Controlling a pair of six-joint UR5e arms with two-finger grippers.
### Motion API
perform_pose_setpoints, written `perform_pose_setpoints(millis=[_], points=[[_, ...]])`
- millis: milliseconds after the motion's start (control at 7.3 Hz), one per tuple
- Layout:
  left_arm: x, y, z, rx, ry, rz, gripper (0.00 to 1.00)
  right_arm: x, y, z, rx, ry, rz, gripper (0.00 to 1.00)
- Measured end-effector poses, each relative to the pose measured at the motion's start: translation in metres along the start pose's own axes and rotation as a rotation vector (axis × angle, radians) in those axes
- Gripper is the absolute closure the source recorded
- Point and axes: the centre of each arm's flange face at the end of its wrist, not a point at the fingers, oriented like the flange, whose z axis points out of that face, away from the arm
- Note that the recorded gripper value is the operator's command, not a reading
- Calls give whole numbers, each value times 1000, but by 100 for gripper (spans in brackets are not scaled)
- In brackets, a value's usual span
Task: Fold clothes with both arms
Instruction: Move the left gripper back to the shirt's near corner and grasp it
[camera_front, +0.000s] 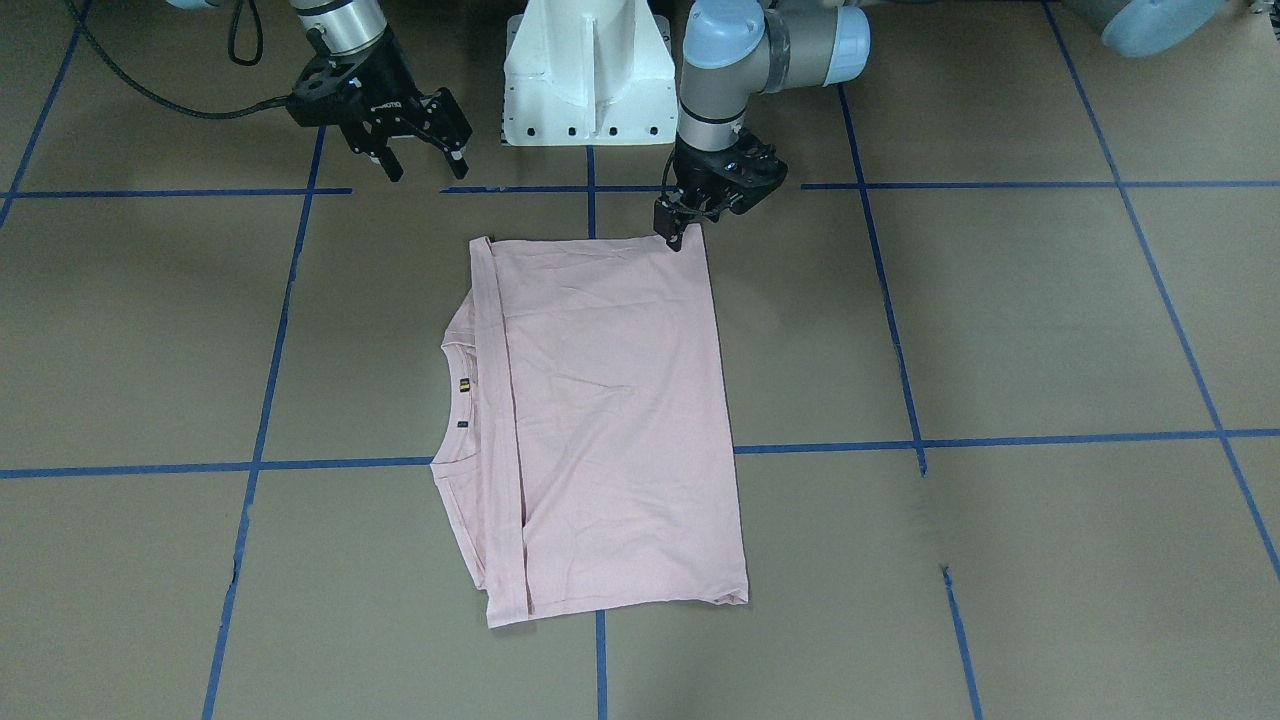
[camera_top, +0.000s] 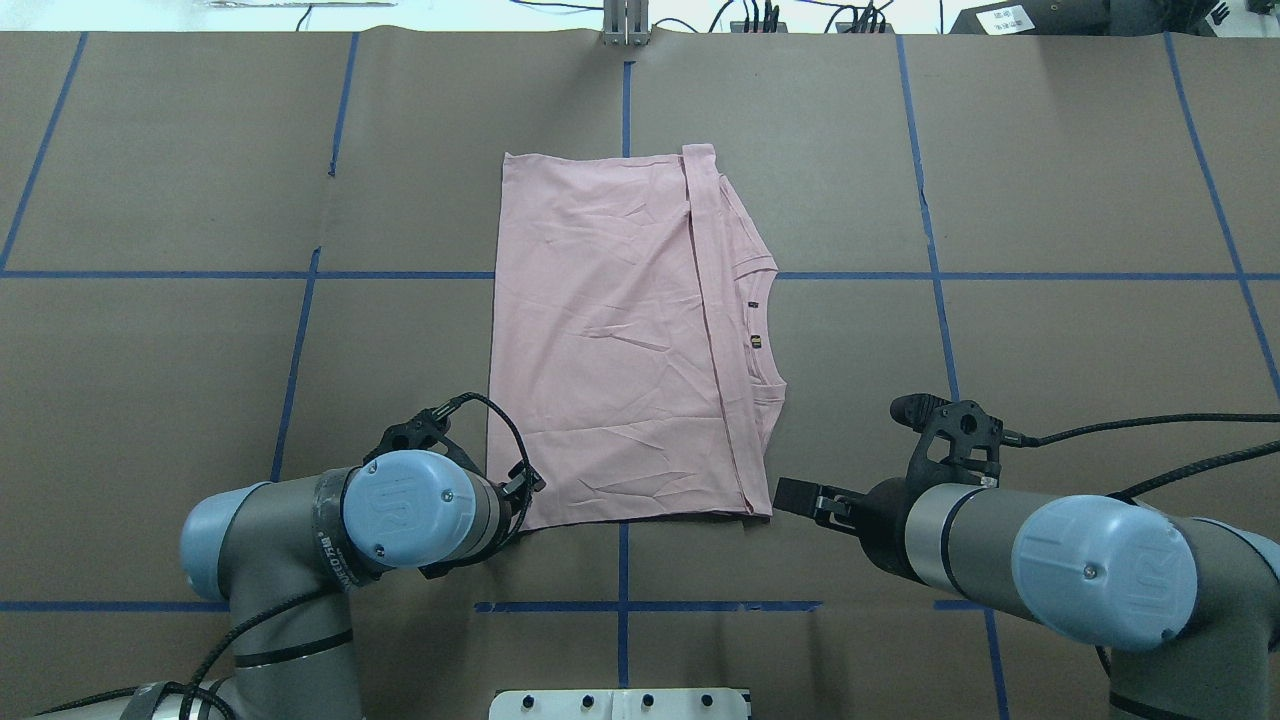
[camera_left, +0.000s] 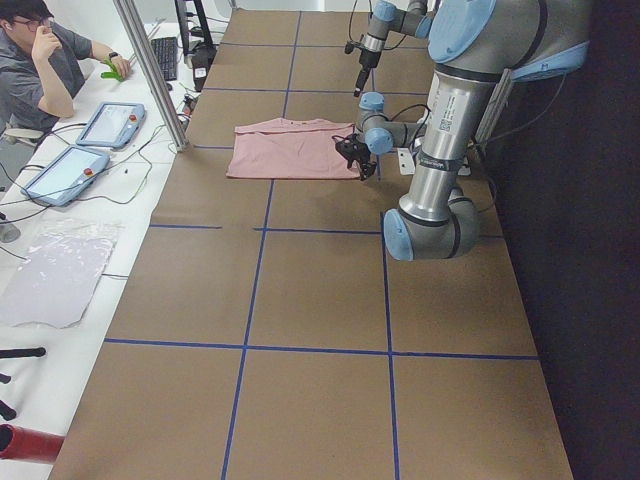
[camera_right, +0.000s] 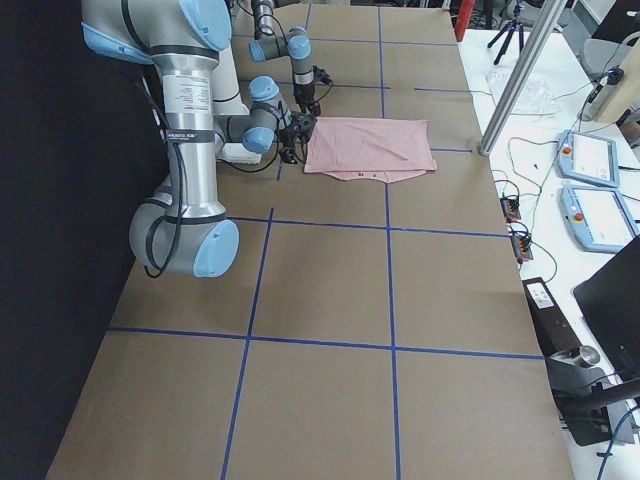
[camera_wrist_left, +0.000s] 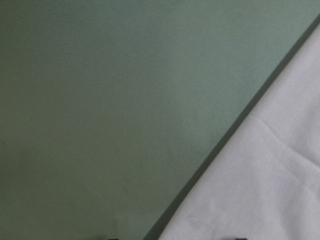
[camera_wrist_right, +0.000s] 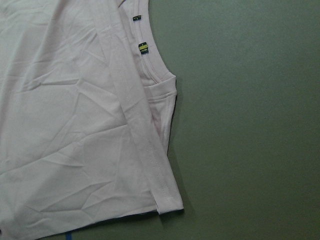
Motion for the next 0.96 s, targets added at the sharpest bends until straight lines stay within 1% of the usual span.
perform_pose_setpoints(millis=[137,274,411,548,959], points=[[1,-1,2,6,1,1,27,0,0,0,0,1,0,0],[1,-1,3,9,0,1,47,0,0,1,0,2,0,0],[1,-1,3,10,0,1,77,0,0,1,0,2,0,0],[2,-1,3,9,1,0,100,0,0,0,0,2,0,0],[4,1,-4,1,13,20,100,1,-1,0,1,3,1,0]])
